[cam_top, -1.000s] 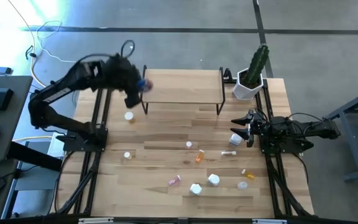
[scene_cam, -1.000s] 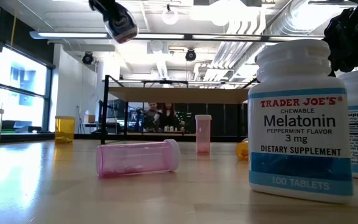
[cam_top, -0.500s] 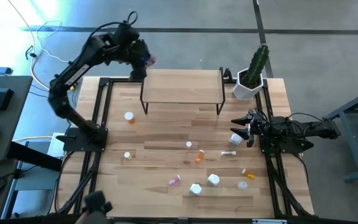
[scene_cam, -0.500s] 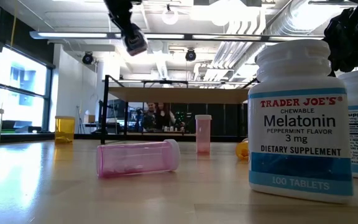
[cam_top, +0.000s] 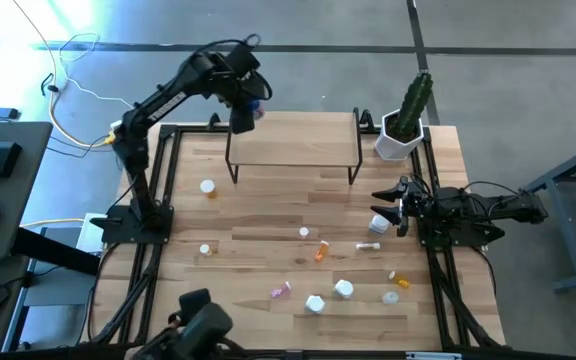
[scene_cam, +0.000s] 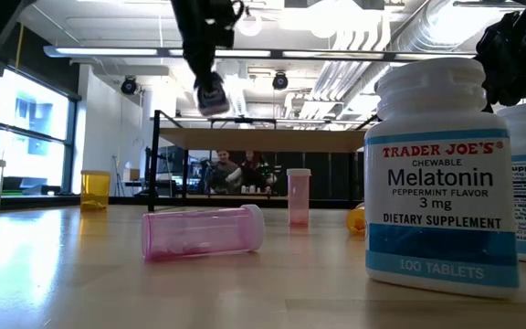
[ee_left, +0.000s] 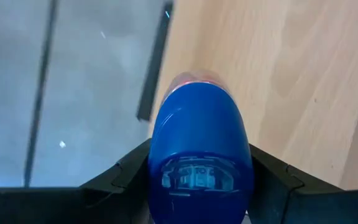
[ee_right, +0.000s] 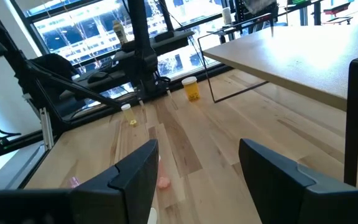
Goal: Pick and place medicine bottles onto shelf by color
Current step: Put the blue pill bottle on the shelf
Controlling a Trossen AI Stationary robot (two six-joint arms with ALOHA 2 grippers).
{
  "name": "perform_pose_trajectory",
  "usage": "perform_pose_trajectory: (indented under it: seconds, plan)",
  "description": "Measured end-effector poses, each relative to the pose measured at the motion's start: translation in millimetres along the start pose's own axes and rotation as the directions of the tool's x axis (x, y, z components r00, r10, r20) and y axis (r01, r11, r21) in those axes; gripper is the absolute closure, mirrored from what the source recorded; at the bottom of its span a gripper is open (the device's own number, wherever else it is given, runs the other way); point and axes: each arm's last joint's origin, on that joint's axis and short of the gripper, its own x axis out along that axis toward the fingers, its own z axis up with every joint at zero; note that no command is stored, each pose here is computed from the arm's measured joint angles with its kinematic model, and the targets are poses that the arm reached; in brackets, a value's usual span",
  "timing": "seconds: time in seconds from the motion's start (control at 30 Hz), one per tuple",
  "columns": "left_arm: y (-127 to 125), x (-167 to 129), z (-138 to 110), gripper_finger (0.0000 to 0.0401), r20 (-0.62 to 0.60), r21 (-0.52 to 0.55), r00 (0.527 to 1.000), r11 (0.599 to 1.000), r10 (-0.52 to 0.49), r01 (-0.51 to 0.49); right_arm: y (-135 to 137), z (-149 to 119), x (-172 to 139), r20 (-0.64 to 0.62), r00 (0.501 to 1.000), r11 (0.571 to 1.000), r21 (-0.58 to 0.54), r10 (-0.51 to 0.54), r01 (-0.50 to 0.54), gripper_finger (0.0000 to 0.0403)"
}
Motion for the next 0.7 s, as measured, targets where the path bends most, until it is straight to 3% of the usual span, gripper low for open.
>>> perform_pose_trajectory:
  seconds: [0.23, 0.7]
  plan:
    - [-8, 27, 6, 0.0222, -0.103, -0.017, 0.993, 0.998, -0.062, 0.061, 0, 0, 0, 0.0, 1.0, 1.0, 0.0, 0.0, 0.0, 0.0188]
    - [-18, 34, 8, 0.0222, -0.169, 0.028, 0.982, 0.995, -0.085, 0.091, 0, 0, 0, 0.0, 1.0, 1.0, 0.0, 0.0, 0.0, 0.0188]
